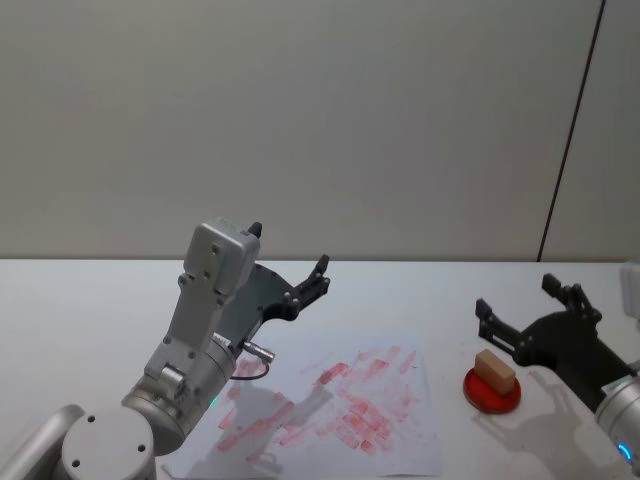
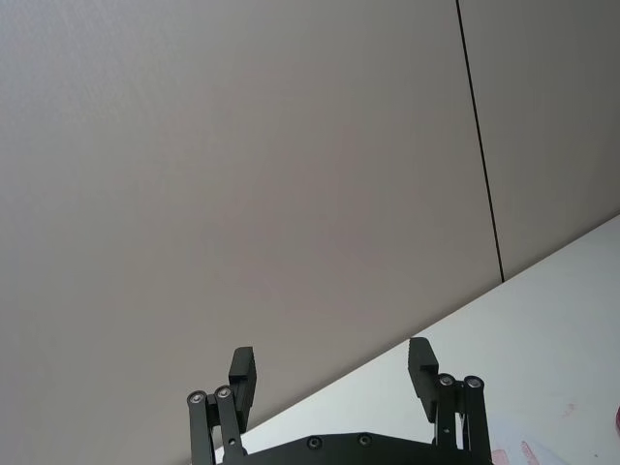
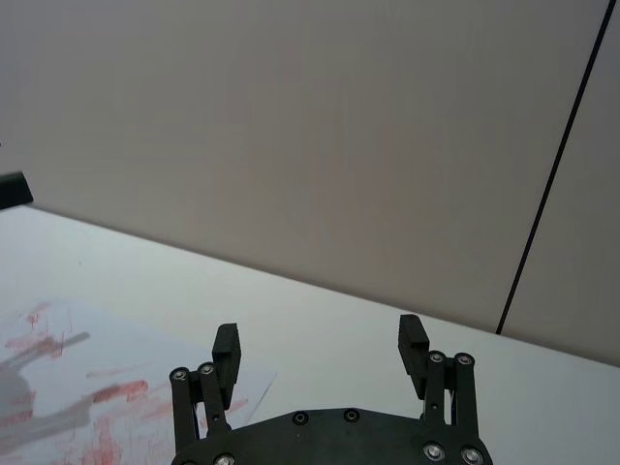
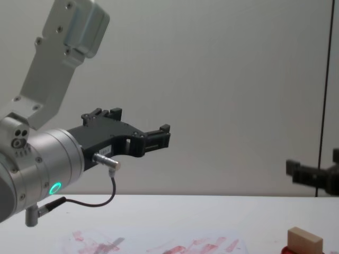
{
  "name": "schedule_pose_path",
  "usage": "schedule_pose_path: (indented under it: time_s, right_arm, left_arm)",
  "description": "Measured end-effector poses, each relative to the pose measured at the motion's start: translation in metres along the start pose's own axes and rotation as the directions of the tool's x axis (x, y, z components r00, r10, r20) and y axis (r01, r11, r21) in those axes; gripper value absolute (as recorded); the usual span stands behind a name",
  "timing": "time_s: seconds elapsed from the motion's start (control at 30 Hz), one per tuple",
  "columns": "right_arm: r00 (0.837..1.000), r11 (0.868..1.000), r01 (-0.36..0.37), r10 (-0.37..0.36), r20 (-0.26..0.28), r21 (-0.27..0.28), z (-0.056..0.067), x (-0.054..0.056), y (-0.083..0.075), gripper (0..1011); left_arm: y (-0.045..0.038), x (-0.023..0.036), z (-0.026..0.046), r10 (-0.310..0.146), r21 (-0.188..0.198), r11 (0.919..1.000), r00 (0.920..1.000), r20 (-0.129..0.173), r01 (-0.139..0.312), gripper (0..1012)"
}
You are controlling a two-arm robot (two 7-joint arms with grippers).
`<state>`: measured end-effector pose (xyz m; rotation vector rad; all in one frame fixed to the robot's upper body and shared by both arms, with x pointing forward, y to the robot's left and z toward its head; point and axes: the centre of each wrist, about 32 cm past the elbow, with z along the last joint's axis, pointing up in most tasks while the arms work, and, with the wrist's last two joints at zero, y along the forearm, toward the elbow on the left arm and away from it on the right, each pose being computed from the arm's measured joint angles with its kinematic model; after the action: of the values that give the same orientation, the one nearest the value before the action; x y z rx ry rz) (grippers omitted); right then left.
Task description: Use the one hand to pick up the stamp and affix it onto the A4 paper.
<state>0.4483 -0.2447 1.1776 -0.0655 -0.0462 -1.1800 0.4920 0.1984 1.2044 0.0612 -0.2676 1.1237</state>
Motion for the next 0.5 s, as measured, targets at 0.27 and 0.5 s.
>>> schedule_pose_path:
  time_s: [0.27, 0.5]
  right_arm:
    - [0.999, 0.995, -0.028, 0.03, 0.022, -0.091, -0.015, 0.008, 0.002, 1001]
    - [0.999, 0.988, -0.039, 0.044, 0.031, -0.149, -0.024, 0.011, 0.003, 1001]
  left_arm:
    - [0.0, 0.0, 0.0, 0.0, 0.0, 1.0, 1.0, 0.0, 0.0, 1002]
    - [0.0, 0.0, 0.0, 0.0, 0.0, 1.0, 1.0, 0.0, 0.0, 1002]
